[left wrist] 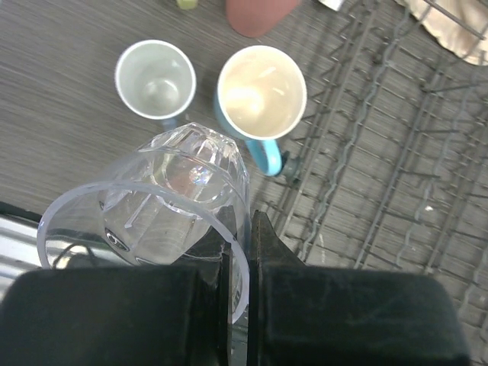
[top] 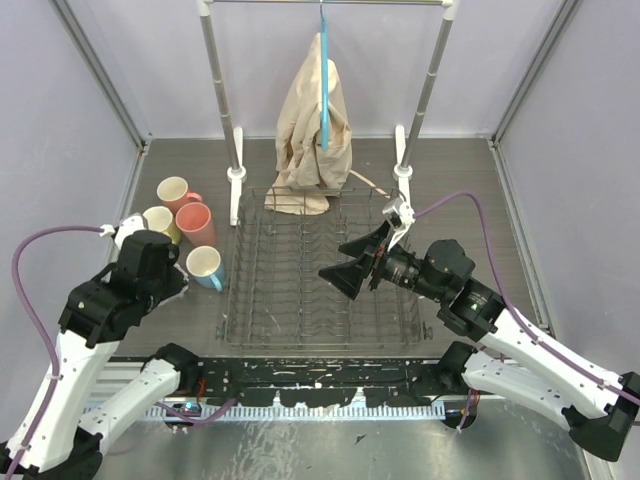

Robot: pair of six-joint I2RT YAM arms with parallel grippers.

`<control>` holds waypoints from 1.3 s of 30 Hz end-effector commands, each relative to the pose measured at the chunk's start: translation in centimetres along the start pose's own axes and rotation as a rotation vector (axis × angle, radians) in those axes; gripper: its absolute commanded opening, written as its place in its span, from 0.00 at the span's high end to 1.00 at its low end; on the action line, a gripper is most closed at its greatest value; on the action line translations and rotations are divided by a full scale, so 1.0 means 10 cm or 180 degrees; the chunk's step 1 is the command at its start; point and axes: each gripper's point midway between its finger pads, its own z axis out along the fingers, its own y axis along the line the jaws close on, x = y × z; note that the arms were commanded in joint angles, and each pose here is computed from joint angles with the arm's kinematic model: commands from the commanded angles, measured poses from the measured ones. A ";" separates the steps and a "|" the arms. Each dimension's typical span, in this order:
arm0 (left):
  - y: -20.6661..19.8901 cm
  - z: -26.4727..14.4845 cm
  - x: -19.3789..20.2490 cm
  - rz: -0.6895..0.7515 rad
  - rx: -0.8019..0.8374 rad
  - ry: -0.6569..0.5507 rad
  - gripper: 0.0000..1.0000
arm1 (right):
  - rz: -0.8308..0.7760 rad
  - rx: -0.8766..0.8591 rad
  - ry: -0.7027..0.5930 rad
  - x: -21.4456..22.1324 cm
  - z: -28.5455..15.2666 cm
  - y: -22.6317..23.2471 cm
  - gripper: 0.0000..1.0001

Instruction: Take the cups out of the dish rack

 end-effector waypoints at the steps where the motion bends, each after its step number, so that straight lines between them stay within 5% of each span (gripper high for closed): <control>1: 0.21 0.03 -0.21 0.0061 -0.0402 -0.0316 1.00 | -0.0105 0.0015 -0.0097 -0.04 -0.03 -0.02 0.02; 11: 0.38 0.48 -0.48 -0.0430 -0.0684 -0.0008 1.00 | -0.0151 -0.0022 -0.0125 -0.04 -0.11 0.00 0.02; 21: 0.72 0.71 -0.95 -0.0972 -0.1103 -0.0240 1.00 | -0.0155 -0.0067 -0.0099 0.01 -0.14 0.02 0.02; 39: 1.20 1.66 -1.05 -0.1041 -0.1689 0.0090 1.00 | -0.0164 -0.0078 -0.0113 0.02 -0.18 0.02 0.02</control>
